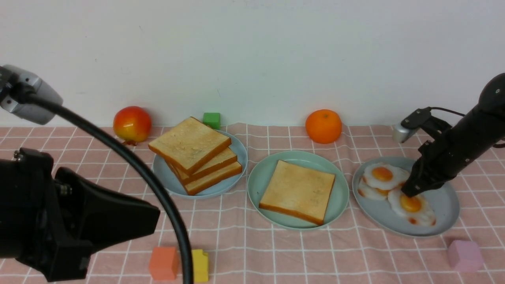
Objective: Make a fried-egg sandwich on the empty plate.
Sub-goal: Use the right arm to grab a fried egg, then use the right arm to place the fried egg on the slice of bread in the middle
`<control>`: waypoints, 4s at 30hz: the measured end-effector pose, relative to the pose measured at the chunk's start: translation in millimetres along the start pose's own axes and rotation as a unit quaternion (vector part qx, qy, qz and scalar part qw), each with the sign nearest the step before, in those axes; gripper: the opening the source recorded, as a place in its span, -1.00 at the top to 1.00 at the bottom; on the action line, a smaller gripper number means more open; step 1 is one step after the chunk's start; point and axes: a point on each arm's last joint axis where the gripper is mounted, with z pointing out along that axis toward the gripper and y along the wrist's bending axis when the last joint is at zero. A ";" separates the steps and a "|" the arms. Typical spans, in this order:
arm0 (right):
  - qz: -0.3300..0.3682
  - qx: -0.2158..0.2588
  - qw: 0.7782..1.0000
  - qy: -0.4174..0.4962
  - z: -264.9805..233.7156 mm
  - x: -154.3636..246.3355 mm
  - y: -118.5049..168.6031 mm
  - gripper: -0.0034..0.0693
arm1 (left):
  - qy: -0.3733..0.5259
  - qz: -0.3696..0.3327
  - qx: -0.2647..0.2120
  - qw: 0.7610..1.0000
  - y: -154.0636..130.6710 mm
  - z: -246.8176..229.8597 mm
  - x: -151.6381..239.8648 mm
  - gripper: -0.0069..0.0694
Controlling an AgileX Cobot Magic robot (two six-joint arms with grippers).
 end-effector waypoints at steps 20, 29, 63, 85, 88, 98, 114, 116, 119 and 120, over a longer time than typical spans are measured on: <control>0.524 -0.051 0.842 -0.115 -32.6 20.2 -29.5 0.10 | -0.007 0.000 -0.005 1.000 0.9 0.0 -1.3 0.38; 0.559 -0.065 0.817 -0.126 -12.2 22.6 -37.3 -0.08 | -0.008 0.000 -0.006 1.000 1.0 0.0 -1.5 0.37; 0.528 -0.126 0.824 -0.162 18.9 22.1 -41.7 0.56 | -0.004 0.000 -0.003 1.000 0.5 0.0 -0.7 0.33; 0.493 -0.110 0.841 -0.194 -37.8 31.5 -45.7 0.73 | 0.000 0.000 0.000 1.000 0.1 0.0 0.0 0.29; 0.484 -0.117 0.846 -0.192 -42.4 29.6 -41.9 0.73 | -0.001 0.000 -0.001 1.000 0.3 0.0 -0.3 0.28; 0.402 -0.189 0.879 -0.171 -10.9 -49.7 28.9 0.73 | -0.027 -0.004 -0.028 0.999 8.9 4.8 -7.0 0.24; 0.358 -0.159 0.910 -0.136 33.2 -76.1 63.3 0.62 | -0.024 -0.068 -0.053 0.996 29.8 26.7 -12.9 0.19; 0.352 -0.162 0.913 -0.128 33.4 -74.9 64.5 0.47 | -0.039 -0.086 -0.061 0.994 31.8 26.6 -15.3 0.19; 0.340 -0.173 0.917 -0.116 31.9 -73.6 67.8 0.02 | -0.061 -0.121 -0.071 0.988 34.5 26.2 -18.7 0.19; 0.331 -0.173 0.920 -0.117 29.0 -74.1 68.9 -0.09 | -0.066 -0.132 -0.073 0.986 35.3 26.4 -19.5 0.19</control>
